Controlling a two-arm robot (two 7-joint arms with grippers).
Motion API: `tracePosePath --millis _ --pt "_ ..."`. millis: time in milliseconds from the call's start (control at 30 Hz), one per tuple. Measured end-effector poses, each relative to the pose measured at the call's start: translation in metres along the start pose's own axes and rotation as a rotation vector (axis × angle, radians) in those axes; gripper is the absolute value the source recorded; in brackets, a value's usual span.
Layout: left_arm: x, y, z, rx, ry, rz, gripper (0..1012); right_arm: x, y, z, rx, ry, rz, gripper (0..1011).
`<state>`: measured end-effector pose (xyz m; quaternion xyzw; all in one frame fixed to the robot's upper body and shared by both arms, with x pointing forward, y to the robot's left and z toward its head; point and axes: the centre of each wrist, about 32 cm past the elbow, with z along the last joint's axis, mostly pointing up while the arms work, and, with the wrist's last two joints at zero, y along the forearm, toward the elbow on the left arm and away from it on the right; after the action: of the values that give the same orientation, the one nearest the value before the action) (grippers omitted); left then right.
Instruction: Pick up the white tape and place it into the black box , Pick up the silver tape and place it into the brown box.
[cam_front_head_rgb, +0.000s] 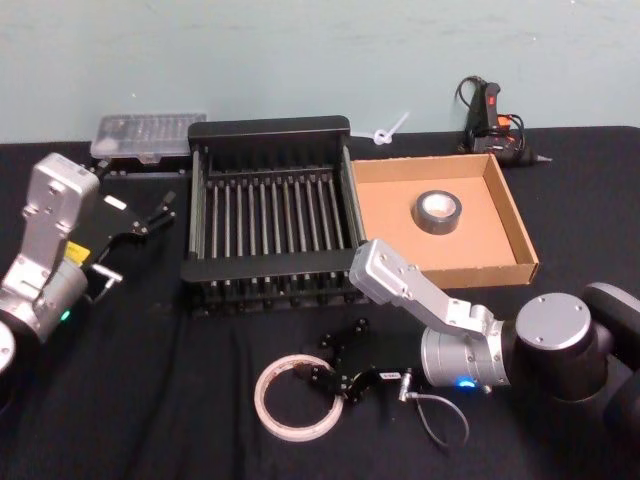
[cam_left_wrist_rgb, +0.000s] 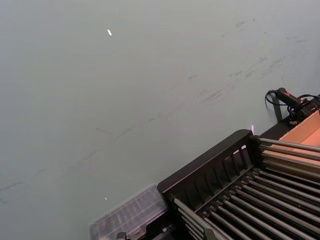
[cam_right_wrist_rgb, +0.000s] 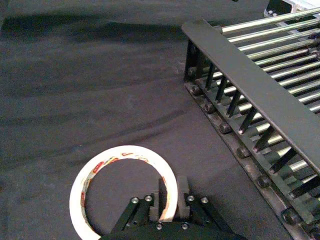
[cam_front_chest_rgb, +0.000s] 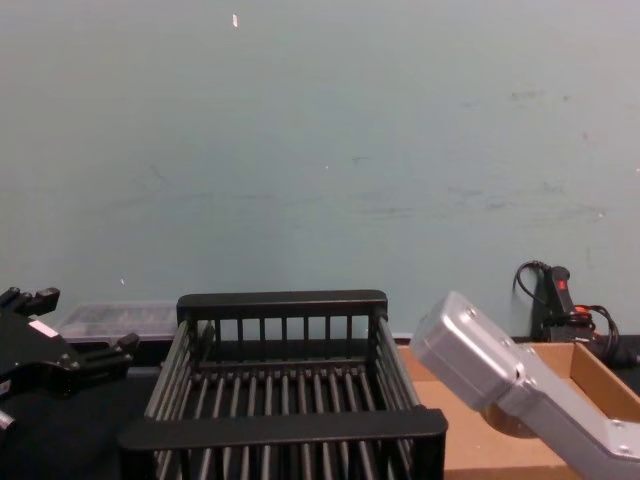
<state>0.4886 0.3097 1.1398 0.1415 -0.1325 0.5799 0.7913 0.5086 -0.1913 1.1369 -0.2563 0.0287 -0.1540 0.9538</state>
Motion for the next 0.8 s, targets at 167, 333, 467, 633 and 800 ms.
tracePosePath --millis 167,333,467,633,800 --pt "0.0000 0.0000 0.0000 0.000 0.000 0.000 1001 0.0000 0.0001 0.0002 0.002 0.000 0.000 119" --pt "0.0000 0.0000 0.0000 0.000 0.000 0.000 1001 0.0000 0.0001 0.0003 0.003 0.000 0.000 99" --pt "0.0000 0.0000 0.0000 0.000 0.000 0.000 1001 0.0000 0.0001 0.0004 0.004 0.000 0.001 99" --pt "0.0000 0.0000 0.0000 0.000 0.000 0.000 1001 0.0001 -0.0001 0.0003 0.005 0.001 0.002 99" --pt "0.0000 0.0000 0.0000 0.000 0.000 0.000 1001 0.0022 -0.0067 0.0036 0.036 -0.006 0.014 99"
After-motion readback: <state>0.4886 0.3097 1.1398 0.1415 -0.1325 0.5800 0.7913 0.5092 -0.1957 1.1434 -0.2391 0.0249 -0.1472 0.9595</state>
